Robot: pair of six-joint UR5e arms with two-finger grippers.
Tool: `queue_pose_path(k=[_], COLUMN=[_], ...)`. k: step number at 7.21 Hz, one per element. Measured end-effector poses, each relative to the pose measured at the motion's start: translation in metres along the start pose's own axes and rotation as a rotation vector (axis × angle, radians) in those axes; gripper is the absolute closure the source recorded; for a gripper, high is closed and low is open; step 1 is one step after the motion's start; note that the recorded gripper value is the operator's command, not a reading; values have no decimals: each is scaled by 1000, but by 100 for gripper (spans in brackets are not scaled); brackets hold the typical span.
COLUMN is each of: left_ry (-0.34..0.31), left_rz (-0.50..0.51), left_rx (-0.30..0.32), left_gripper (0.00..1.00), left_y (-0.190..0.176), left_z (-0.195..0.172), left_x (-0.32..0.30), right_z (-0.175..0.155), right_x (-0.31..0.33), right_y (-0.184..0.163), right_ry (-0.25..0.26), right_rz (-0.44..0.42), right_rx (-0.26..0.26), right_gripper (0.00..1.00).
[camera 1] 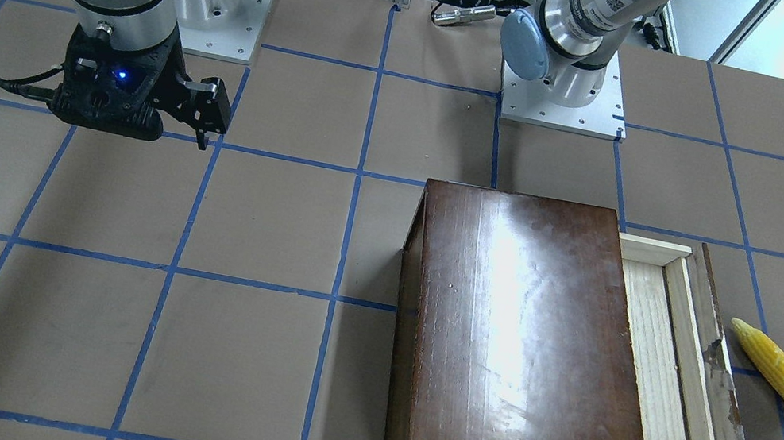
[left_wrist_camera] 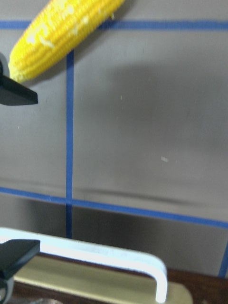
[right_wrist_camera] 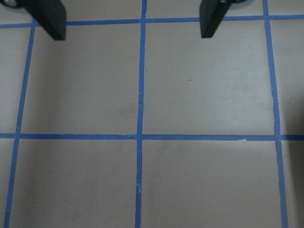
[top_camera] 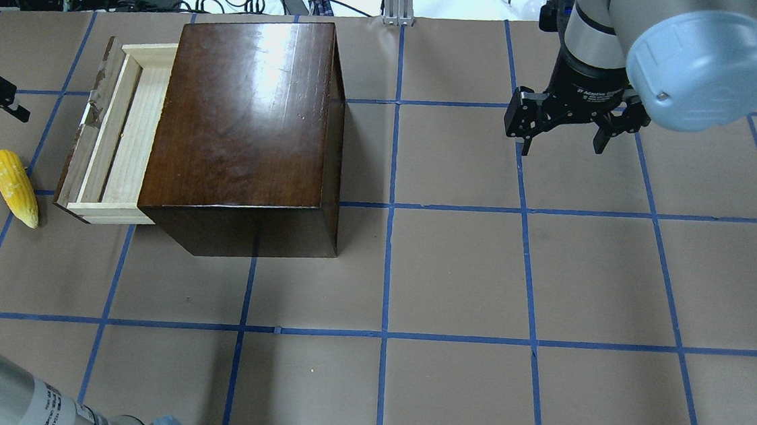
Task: Open drawer and put corn inside
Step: 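Release the handle and move the left gripper over the yellow corn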
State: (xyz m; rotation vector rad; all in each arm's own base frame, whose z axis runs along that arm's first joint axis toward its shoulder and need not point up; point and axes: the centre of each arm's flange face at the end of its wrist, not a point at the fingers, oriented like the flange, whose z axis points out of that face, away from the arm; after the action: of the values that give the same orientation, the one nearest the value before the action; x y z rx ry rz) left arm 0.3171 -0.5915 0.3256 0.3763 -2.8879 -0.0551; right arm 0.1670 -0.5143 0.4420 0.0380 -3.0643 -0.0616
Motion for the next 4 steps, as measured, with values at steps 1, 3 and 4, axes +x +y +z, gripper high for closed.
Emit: queue_pose_path(k=[1,3,4], left_ry=[-24,-99,-147], left_rz=[-65,-129,-143], left_rx=[15,46,55], left_gripper=[0,0,0], left_y=[-2,-13,-17], left_z=[3,19,33], left_x=[-15,-38,-48], right_z=[0,0,0], right_x=[0,0,0], right_y=[0,0,0], right_ry=[0,0,0], right_rz=[0,0,0], right_rx=[0,0,0], right_gripper=[0,0,0])
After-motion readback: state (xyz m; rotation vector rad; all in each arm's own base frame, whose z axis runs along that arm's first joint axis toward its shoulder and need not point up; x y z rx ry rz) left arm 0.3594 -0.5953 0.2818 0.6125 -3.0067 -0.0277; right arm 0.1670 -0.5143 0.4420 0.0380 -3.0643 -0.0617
